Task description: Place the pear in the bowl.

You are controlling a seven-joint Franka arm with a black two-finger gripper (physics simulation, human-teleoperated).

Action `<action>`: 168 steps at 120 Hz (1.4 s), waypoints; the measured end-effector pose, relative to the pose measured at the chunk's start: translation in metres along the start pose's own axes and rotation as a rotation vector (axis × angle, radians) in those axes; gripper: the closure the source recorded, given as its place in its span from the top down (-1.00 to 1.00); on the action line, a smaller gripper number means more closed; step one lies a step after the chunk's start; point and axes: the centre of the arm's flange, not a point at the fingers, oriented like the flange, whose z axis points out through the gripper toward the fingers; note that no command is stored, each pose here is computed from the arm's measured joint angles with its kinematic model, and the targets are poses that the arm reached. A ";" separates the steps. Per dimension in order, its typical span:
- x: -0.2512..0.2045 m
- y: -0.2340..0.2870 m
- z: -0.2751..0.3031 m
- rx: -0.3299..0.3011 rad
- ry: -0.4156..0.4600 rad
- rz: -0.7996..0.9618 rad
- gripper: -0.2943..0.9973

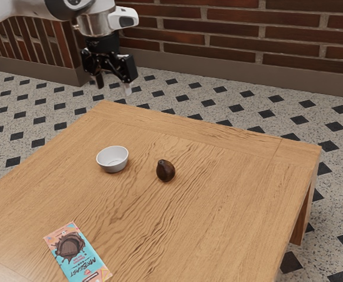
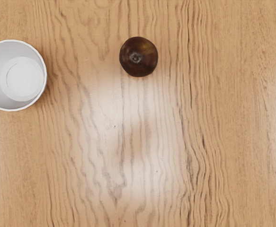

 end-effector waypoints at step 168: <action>0.144 0.025 0.338 0.054 -0.338 0.016 0.54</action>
